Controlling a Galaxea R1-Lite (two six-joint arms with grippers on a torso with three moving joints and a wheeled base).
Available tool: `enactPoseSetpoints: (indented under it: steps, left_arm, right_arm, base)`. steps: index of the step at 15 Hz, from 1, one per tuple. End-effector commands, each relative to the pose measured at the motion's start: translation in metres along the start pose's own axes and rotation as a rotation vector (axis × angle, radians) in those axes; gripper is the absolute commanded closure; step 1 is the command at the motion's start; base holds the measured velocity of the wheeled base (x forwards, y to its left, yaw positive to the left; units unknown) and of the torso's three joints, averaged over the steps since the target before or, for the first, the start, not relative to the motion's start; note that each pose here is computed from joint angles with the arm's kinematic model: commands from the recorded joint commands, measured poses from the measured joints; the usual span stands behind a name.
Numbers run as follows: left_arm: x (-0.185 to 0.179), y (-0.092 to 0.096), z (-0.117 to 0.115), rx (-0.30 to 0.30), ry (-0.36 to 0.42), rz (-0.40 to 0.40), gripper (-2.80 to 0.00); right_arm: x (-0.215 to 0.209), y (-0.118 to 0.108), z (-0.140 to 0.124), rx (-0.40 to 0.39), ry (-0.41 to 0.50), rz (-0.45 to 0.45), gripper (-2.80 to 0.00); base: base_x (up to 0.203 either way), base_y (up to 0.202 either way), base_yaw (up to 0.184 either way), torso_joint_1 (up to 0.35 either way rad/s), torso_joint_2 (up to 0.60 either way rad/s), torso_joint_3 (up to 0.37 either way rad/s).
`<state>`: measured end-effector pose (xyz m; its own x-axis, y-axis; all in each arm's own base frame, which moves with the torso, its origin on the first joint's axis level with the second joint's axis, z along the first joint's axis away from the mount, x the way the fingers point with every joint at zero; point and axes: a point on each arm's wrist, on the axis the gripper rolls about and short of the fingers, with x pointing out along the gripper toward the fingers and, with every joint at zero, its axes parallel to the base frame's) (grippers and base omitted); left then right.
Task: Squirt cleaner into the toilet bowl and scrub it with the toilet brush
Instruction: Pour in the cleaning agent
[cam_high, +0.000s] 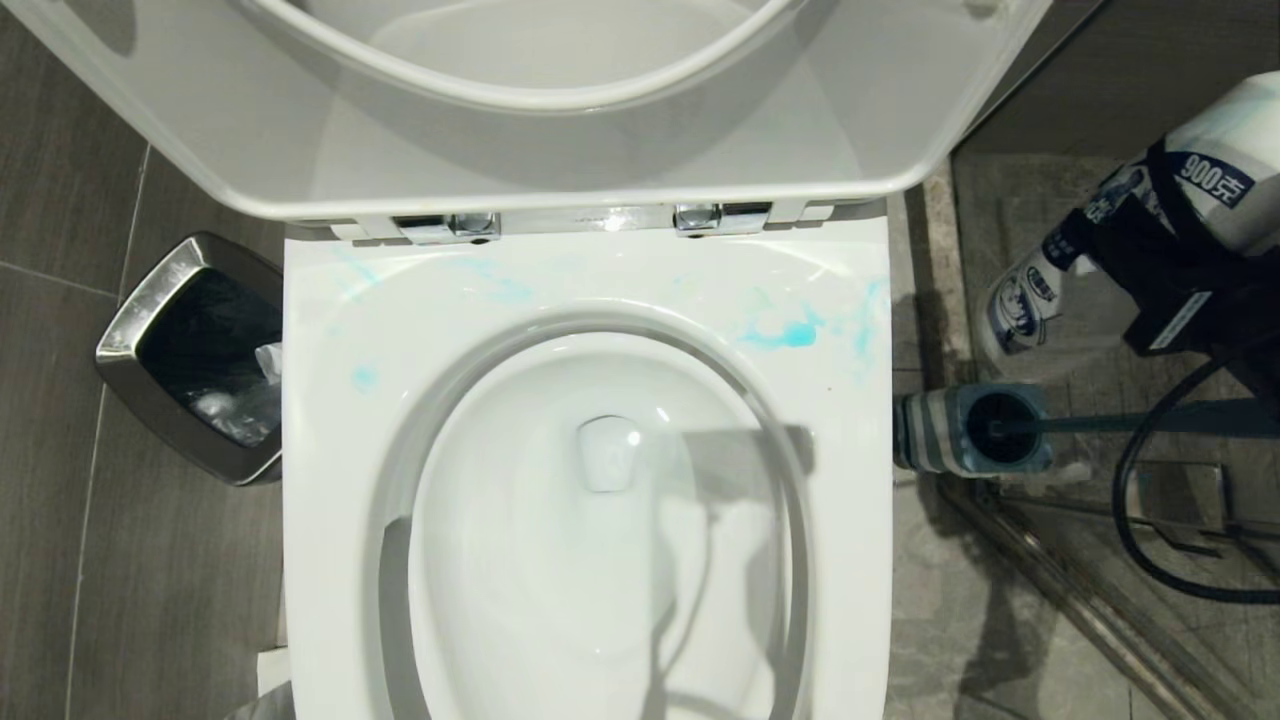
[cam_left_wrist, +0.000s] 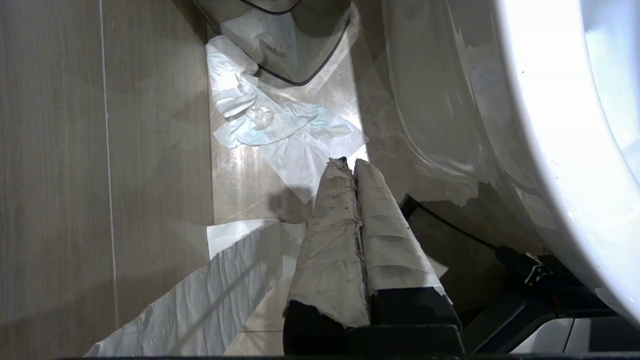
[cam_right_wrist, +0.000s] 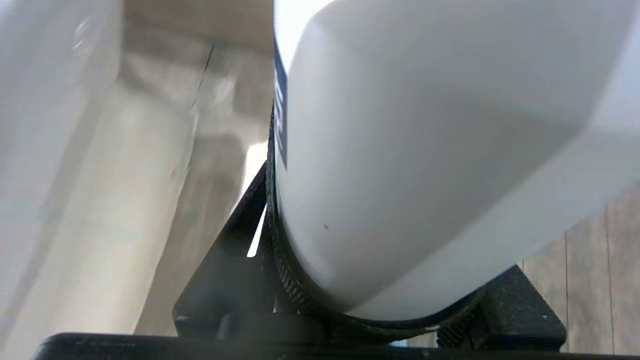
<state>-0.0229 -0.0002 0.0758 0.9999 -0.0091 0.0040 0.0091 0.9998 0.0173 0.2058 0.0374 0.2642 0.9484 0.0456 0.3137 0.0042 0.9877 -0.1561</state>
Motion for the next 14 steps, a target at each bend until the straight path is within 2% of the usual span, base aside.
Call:
enactPoseSetpoints:
  steps: [1, 3, 5, 8, 10, 14]
  left_arm:
    - [0.0, 0.0, 0.0, 0.0, 0.003, 0.0, 0.0]
    - [0.0, 0.0, 0.0, 0.0, 0.001, 0.0, 0.0]
    - [0.0, 0.0, 0.0, 0.0, 0.001, 0.0, 0.0]
    - [0.0, 0.0, 0.0, 0.0, 0.001, 0.0, 0.0]
    - [0.0, 0.0, 0.0, 0.0, 0.001, 0.0, 0.0]
    - [0.0, 0.0, 0.0, -0.002, 0.003, 0.0, 0.0]
  right_arm:
    - [-0.025, -0.008, 0.025, 0.004, -0.032, 0.018, 0.0]
    - [-0.038, -0.014, 0.04, 0.008, -0.046, 0.014, 0.0]
    - [-0.046, -0.019, 0.055, 0.005, -0.023, -0.003, 0.0]
    - [-0.046, -0.024, 0.073, 0.001, 0.018, -0.075, 0.0]
    - [-0.045, -0.027, 0.085, -0.01, -0.009, -0.094, 0.0]
    - [-0.047, -0.029, 0.091, -0.04, -0.02, -0.126, 0.0]
  base:
    - [0.0, 0.0, 0.0, 0.0, 0.0, 0.0]
    - [0.0, 0.0, 0.0, 0.0, 0.0, 0.0]
    - [0.0, 0.0, 0.0, 0.0, 0.0, 0.0]
    - [0.0, 0.0, 0.0, 0.0, 0.0, 0.0]
    - [0.0, 0.0, 0.0, 0.0, 0.0, 0.0]
    - [0.0, 0.0, 0.0, 0.0, 0.0, 0.0]
